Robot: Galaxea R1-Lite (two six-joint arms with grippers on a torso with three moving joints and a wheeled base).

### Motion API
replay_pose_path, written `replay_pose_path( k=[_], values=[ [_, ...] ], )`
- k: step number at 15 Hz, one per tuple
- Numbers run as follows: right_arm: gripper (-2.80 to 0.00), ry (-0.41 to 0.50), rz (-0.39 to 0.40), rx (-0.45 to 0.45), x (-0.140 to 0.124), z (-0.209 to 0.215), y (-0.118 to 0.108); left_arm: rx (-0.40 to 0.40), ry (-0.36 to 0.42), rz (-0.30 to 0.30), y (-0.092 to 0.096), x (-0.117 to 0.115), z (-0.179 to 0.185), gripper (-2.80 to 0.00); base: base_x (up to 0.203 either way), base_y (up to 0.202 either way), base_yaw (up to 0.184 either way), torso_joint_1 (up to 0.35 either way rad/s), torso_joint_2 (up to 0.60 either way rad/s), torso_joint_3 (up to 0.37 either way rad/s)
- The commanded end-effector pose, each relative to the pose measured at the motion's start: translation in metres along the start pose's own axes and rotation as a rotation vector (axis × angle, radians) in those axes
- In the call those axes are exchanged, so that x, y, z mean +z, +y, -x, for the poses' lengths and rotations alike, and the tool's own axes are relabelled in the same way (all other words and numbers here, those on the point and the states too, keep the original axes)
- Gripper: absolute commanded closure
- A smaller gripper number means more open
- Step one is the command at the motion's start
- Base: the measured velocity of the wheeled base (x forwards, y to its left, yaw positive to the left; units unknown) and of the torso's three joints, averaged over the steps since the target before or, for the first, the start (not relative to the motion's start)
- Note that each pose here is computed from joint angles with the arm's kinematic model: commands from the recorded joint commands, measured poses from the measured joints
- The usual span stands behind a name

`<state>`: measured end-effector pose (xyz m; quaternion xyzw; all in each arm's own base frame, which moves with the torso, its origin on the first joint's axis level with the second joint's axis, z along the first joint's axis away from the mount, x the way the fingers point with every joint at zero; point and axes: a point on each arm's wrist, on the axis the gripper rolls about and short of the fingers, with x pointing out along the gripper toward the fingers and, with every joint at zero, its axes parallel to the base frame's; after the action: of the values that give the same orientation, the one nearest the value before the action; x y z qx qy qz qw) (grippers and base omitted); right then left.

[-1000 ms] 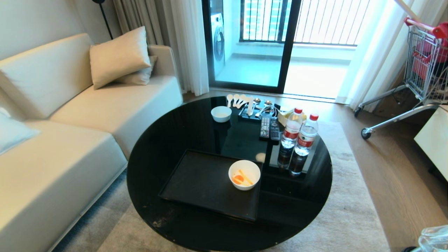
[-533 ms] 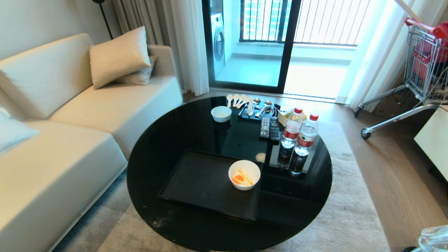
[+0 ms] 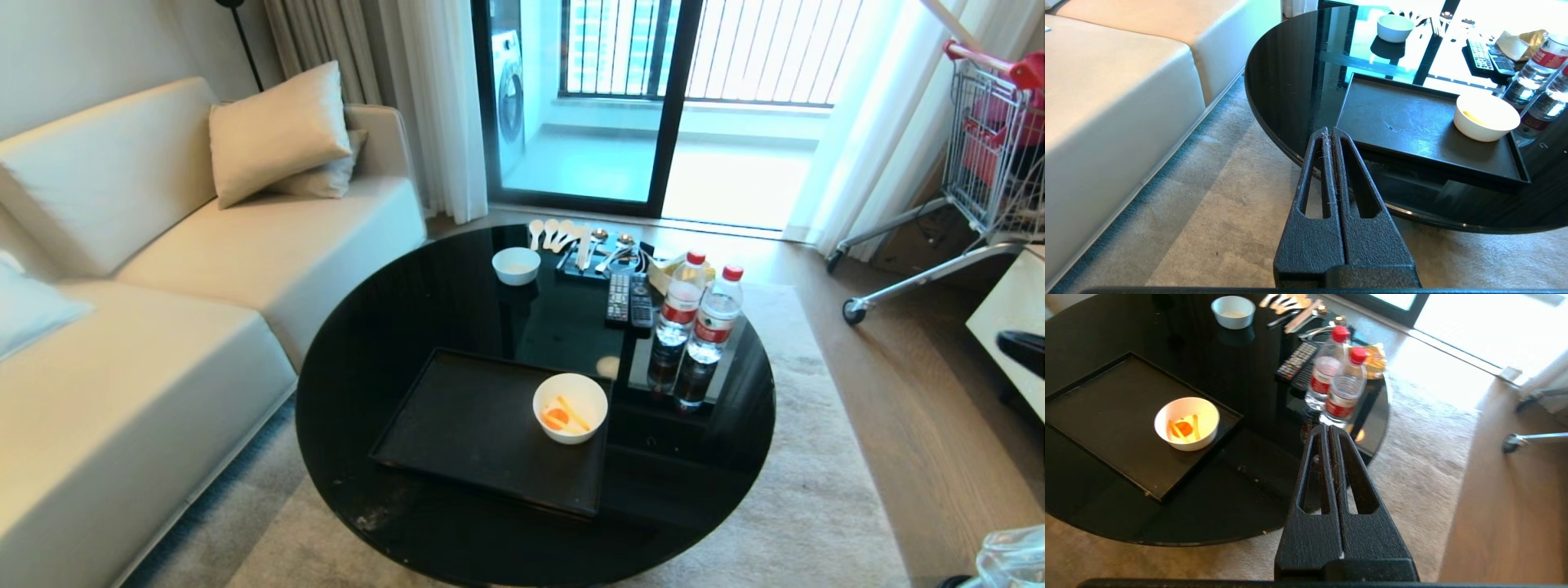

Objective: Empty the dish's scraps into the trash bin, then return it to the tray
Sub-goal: Pick up the bowl with leftover food

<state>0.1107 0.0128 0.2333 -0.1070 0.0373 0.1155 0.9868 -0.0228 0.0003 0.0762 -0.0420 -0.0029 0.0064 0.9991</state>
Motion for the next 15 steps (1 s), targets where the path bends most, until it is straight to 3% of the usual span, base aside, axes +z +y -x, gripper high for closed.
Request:
replay_pose_path(
  k=[1,5,10,13,15],
  values=[
    [0.0,0.065,-0.004,0.12,-0.005,-0.056,0.005,0.001,-0.001,0.001,0.0,0.0,0.0,0.0,0.0,0.0,0.0,0.0,0.0,0.0],
    [0.0,0.06,0.002,0.331,-0.005,-0.115,0.028,0.001,-0.001,0.002,0.0,0.0,0.0,0.0,0.0,0.0,0.0,0.0,0.0,0.0],
    [0.0,0.062,0.016,0.444,0.017,-0.185,0.057,0.001,-0.001,0.002,0.0,0.0,0.0,0.0,0.0,0.0,0.0,0.0,0.0,0.0],
    [0.0,0.179,0.017,0.472,0.006,-0.22,0.086,0.001,-0.001,0.002,0.0,0.0,0.0,0.0,0.0,0.0,0.0,0.0,0.0,0.0],
    [0.0,0.261,-0.066,0.469,0.008,-0.233,0.107,0.001,-0.001,0.0,0.0,0.0,0.0,0.0,0.0,0.0,0.0,0.0,0.0,0.0]
  ],
)
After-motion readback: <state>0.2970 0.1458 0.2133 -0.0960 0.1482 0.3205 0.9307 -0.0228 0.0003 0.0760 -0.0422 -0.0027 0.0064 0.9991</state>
